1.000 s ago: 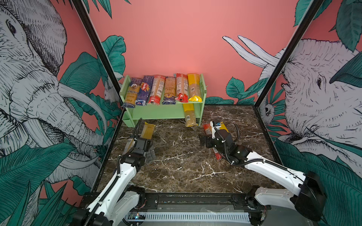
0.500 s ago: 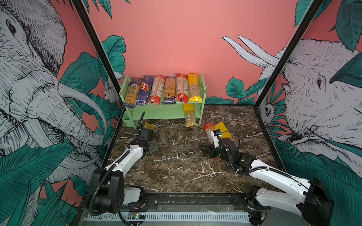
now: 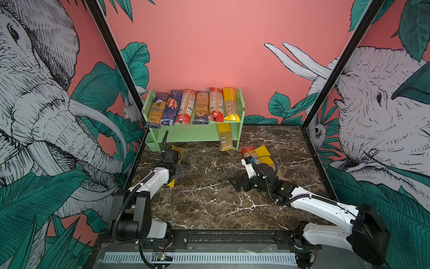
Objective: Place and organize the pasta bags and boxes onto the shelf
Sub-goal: 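Withdraw the right gripper while the left gripper lowers onto the STATIME pack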
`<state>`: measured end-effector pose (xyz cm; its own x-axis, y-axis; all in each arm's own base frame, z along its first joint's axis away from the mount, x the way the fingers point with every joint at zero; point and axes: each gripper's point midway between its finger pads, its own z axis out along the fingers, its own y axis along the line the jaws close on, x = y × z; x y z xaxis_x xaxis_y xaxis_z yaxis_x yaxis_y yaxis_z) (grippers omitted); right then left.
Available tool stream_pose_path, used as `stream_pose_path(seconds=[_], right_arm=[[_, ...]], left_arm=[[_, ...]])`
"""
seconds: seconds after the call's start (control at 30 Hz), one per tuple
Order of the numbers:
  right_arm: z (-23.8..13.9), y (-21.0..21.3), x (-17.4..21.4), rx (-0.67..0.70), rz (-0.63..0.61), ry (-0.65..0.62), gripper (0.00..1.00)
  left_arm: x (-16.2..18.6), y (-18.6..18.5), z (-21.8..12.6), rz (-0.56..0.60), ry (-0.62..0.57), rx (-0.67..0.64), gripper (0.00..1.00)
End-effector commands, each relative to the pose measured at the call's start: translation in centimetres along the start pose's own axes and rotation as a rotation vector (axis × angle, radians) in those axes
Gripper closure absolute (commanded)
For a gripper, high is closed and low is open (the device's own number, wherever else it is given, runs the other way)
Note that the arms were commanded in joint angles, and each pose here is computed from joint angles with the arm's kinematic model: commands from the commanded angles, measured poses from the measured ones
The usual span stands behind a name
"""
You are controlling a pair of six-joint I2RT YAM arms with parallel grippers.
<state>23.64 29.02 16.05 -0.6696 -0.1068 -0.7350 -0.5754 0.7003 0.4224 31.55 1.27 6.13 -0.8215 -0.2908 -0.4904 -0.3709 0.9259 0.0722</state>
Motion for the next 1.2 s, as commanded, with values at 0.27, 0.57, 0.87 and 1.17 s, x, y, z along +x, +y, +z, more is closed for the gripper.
stream_pose_path(seconds=[0.27, 0.57, 0.87, 1.17], right_arm=[[1.4, 6.1, -2.1, -0.230, -0.061, 0.011, 0.01], [2.6, 7.0, -3.4, -0.233, -0.081, 0.020, 0.01], [3.0, 6.9, -3.7, -0.217, -0.084, 0.023, 0.01], [3.5, 6.2, -3.4, -0.181, -0.079, 0.038, 0.01]], left_arm=[[-0.1, -0.1, 0.9, -0.002, 0.000, 0.008, 0.01], [0.3, -0.2, 2.2, -0.021, 0.037, 0.016, 0.01], [1.9, -2.4, 2.7, -0.071, 0.120, 0.129, 0.07], [4.5, -6.5, 0.5, 0.016, 0.118, 0.180, 0.09]])
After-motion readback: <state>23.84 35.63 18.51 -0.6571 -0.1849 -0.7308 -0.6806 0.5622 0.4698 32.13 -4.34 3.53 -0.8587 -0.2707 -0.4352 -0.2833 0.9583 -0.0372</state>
